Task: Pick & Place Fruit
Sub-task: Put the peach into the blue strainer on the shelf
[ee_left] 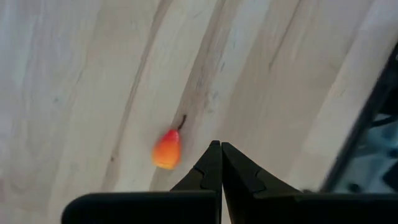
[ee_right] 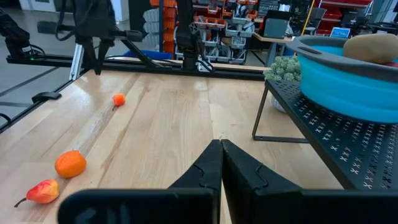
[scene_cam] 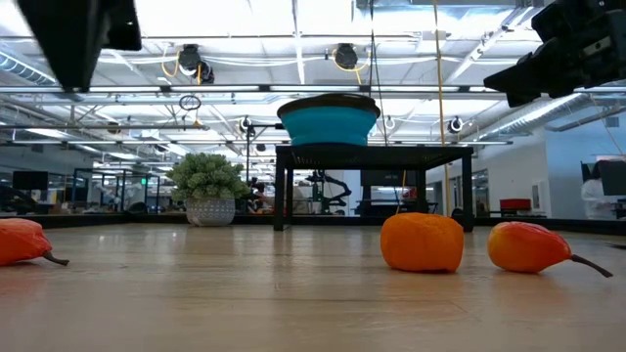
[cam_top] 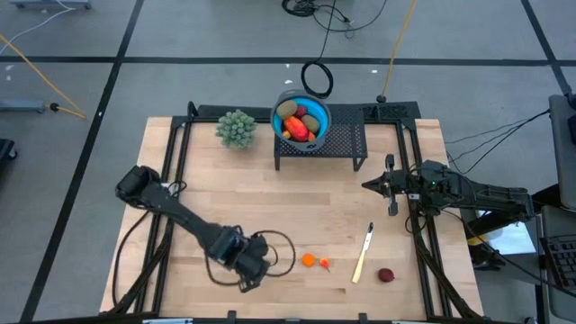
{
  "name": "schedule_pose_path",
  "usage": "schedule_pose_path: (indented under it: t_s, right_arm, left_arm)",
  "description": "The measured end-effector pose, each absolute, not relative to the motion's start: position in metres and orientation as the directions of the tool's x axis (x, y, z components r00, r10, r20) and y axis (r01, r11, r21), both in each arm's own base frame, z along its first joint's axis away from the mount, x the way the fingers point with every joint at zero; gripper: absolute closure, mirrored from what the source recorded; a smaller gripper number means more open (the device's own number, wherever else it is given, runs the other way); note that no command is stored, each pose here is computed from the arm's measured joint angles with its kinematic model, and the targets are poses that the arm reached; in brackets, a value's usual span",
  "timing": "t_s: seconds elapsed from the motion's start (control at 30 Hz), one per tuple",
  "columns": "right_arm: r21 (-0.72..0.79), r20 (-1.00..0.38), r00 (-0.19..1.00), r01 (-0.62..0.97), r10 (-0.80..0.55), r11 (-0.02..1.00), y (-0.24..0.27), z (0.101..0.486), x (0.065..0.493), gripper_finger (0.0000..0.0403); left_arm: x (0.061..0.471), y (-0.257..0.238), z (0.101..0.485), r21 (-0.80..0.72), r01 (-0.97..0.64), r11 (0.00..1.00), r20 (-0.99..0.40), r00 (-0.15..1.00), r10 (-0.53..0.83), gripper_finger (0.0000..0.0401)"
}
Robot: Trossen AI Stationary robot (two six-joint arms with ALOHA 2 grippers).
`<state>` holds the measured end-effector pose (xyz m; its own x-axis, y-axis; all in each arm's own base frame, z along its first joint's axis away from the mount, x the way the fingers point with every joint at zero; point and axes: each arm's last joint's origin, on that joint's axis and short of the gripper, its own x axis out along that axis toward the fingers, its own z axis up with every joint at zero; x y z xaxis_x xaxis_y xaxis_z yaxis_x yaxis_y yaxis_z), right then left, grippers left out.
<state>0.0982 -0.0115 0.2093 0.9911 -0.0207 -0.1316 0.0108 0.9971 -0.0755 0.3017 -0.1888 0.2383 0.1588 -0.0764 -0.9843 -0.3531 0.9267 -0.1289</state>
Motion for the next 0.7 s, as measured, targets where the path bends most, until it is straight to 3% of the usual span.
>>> schedule_pose_path:
  t_s: [0.4,0.7]
  right_arm:
    - [-0.076,-0.132,0.991,0.011,-0.021,0.997,-0.011,0.209,0.098,0.0403]
    - [-0.076,-0.132,0.991,0.011,-0.021,0.997,-0.011,0.209,0.098,0.0403]
  left_arm:
    - [0.274,-0.193,0.201,0.021,-0.163,0.986,-0.999,0.046,0.028,0.0359]
    - [0.274,-0.189,0.193,0.019,-0.17,0.985,-0.999,0.045,0.027,0.0261]
